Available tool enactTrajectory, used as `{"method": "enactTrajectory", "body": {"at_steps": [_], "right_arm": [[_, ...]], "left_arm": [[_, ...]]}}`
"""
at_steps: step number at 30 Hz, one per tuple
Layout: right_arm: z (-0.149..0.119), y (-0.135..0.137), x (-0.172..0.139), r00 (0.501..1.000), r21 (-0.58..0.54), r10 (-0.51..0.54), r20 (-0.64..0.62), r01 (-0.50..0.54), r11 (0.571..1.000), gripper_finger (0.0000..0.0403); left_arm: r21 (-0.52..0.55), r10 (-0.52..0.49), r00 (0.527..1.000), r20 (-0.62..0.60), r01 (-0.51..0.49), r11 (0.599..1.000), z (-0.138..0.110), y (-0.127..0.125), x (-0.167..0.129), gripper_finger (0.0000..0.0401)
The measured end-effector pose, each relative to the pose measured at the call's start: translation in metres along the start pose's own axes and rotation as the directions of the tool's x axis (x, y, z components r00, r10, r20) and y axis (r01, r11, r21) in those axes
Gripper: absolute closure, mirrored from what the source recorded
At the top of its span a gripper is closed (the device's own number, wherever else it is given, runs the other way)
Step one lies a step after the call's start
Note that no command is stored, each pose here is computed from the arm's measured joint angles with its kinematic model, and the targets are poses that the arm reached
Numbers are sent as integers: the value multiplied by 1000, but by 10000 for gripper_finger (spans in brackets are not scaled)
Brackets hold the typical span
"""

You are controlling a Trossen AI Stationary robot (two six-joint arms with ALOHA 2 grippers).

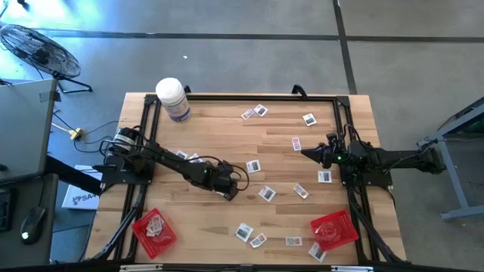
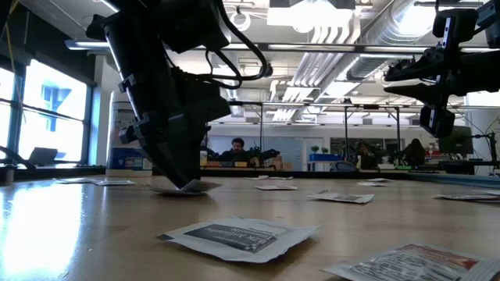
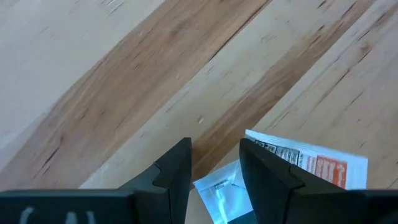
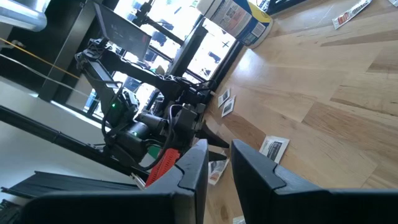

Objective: Pick & Place First Aid Supplies
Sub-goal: Put the ointment pack into the left red bin

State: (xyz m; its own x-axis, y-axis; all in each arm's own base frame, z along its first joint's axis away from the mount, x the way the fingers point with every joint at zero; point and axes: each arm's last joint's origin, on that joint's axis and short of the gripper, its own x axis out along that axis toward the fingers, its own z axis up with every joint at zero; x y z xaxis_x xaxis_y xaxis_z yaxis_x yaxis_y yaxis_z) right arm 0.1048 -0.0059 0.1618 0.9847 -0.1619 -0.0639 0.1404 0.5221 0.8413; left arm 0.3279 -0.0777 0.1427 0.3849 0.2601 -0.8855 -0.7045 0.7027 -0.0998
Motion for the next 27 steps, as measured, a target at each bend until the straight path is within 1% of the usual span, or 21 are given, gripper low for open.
{"method": "enactTrajectory", "body": {"at_steps": [5, 11, 18, 22, 23, 25, 27], "right_arm": [[0, 0, 0, 1000, 0, 0, 0, 0, 1000, 339], [0, 0, 0, 1000, 0, 0, -1, 0, 1000, 339], [0, 0, 0, 1000, 0, -1, 0, 1, 1000, 339], [0, 0, 0, 1000, 0, -1, 0, 1, 1000, 339], [0, 0, 0, 1000, 0, 0, 0, 0, 1000, 339], [0, 0, 0, 1000, 0, 0, 0, 0, 1000, 339], [0, 0, 0, 1000, 0, 1, 0, -1, 1000, 339]], "left_arm": [[6, -1, 1000, 18, 0, 1000, 3, 1, -7, 268], [13, -13, 1000, 23, 13, 1000, -5, -4, -13, 267], [-1, -44, 997, 65, 44, 999, -4, -9, -13, 267], [-8, -73, 996, 51, 74, 997, -4, -12, -9, 267], [-8, -70, 997, 44, 70, 997, -6, -13, -6, 267], [-7, -32, 999, 35, 32, 999, -9, -10, 0, 267], [-26, -17, 999, 48, 19, 999, -7, -10, 3, 267]]}}
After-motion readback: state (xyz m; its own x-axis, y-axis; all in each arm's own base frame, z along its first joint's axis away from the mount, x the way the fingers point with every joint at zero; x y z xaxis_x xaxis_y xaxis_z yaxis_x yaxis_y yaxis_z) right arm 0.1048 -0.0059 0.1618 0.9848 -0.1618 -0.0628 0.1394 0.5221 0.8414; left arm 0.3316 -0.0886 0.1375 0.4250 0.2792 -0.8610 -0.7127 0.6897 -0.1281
